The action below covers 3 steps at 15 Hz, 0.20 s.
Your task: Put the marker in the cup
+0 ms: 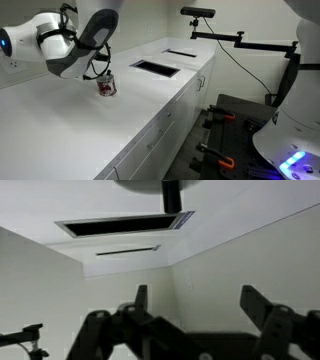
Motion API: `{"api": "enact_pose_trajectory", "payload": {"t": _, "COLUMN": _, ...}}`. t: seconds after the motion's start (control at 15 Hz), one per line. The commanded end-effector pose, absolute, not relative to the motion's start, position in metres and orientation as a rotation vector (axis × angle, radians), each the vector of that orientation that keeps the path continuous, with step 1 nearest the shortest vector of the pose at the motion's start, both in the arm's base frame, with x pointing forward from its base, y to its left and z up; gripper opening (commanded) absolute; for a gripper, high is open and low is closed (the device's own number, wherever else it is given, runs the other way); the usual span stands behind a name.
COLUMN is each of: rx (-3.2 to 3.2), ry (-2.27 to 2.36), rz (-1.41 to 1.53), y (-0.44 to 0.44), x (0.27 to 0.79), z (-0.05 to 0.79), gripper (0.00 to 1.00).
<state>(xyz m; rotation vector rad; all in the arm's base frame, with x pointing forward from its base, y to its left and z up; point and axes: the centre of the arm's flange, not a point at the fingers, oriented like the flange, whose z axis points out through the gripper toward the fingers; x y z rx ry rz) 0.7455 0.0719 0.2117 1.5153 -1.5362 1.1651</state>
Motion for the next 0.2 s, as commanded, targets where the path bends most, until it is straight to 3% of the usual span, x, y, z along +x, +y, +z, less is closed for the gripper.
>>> {"api": "enact_pose_trajectory", "payload": {"t": 0.0, "rx": 1.566, "ry": -1.625, "rz": 1.105, "y": 0.0766, "x": 0.7362, "z": 0.237, "gripper": 1.0}}
{"api": "enact_pose_trajectory", "payload": {"t": 0.13, "rx": 1.599, "ry": -1.646, "rz": 1.081, "y": 0.0822, "x": 0.7343, "z": 0.2448, "gripper": 1.0}}
